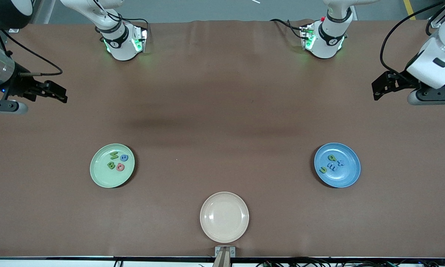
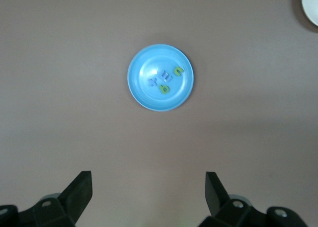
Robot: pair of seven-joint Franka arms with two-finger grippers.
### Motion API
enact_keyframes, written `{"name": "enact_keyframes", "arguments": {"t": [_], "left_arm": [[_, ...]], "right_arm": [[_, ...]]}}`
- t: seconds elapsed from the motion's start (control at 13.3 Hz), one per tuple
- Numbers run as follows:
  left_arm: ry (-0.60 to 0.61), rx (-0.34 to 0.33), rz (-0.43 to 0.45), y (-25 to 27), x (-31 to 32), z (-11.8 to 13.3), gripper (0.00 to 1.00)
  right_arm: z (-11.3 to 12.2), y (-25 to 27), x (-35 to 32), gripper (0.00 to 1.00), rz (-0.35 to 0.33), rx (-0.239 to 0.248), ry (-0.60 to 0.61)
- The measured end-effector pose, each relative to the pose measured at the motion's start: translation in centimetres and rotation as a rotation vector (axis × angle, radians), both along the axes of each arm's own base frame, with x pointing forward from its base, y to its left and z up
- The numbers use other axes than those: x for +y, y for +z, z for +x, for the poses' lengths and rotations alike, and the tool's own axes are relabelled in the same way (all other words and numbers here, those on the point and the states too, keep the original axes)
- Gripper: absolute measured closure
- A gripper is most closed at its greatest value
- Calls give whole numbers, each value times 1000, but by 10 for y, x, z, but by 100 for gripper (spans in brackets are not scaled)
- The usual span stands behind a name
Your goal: Sort upper and lower case letters into plates
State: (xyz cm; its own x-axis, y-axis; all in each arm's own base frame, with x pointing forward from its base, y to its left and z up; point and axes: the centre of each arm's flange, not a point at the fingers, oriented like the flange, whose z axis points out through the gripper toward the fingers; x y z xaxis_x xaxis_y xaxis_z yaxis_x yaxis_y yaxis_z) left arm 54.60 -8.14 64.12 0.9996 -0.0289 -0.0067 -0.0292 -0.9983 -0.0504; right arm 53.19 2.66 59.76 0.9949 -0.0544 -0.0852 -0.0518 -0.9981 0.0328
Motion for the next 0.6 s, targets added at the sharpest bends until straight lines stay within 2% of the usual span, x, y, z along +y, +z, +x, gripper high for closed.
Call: {"name": "enact_keyframes", "arguments": {"t": [0.3,0.6], "left_arm": [[-5,9,-7,-5,-5,-30,0],[5,0,-1,-2,5,-48,0]], "right_arm": [[-22,16,-3,0,1,-36,31],[-25,21,-11,0,2,-49,37]]}}
